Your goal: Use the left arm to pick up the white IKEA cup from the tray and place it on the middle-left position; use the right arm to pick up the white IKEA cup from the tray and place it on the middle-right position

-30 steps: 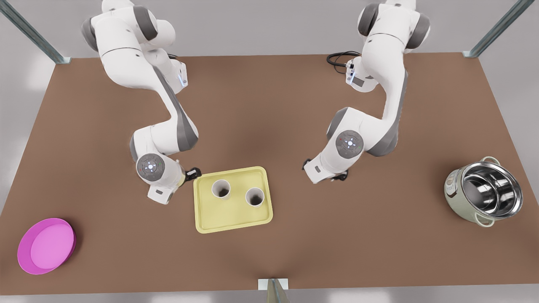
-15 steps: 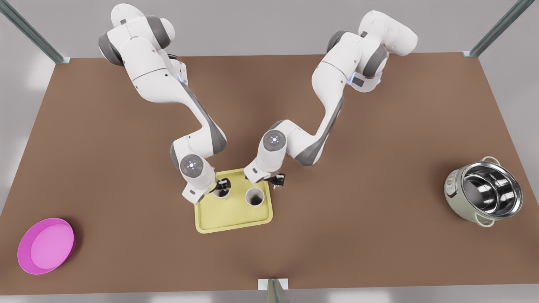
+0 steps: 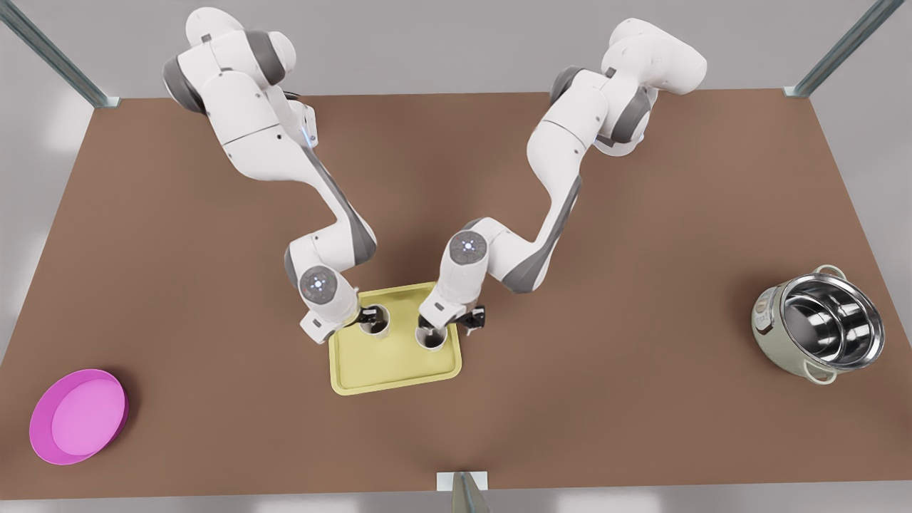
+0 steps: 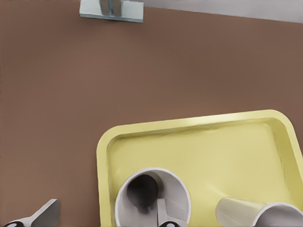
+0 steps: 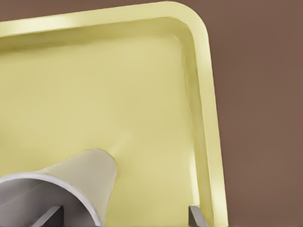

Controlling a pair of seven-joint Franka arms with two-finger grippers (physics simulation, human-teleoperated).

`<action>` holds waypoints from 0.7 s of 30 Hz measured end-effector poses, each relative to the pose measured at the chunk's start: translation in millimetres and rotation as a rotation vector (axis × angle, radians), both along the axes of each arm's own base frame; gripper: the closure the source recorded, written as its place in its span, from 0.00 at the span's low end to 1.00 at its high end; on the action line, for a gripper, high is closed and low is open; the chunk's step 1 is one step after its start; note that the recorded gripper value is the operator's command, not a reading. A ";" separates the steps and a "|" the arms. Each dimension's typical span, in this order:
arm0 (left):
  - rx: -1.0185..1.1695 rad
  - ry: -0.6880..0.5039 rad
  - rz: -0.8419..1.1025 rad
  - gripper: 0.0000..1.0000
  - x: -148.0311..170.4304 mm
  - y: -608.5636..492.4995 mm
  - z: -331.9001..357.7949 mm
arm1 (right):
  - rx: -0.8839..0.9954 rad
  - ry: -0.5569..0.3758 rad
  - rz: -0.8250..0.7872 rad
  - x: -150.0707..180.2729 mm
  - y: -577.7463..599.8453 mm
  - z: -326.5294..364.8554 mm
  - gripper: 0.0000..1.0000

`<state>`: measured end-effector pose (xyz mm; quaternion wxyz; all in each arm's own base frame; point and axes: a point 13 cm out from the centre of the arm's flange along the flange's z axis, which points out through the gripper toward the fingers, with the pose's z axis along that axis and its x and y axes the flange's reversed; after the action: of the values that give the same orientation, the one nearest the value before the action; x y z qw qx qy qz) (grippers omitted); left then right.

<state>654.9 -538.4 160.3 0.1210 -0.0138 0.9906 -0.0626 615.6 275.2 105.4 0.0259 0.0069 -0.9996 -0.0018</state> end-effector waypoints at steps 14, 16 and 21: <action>0.033 0.030 0.013 0.00 -16.5 -4.5 -45.7 | 0.029 0.005 -0.065 5.8 4.5 -4.7 0.76; 0.038 0.036 0.013 0.00 -18.4 -4.3 -53.5 | 0.039 -0.013 -0.074 11.5 4.5 9.3 0.82; 0.033 0.041 0.014 0.43 -22.3 -8.7 -59.0 | 0.058 -0.067 -0.224 55.5 -101.4 80.5 0.81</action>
<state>632.6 -547.0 101.3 0.1014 -0.0202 0.9936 -0.0453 671.1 173.8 185.9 -0.0083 -0.1042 -0.9939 -0.0336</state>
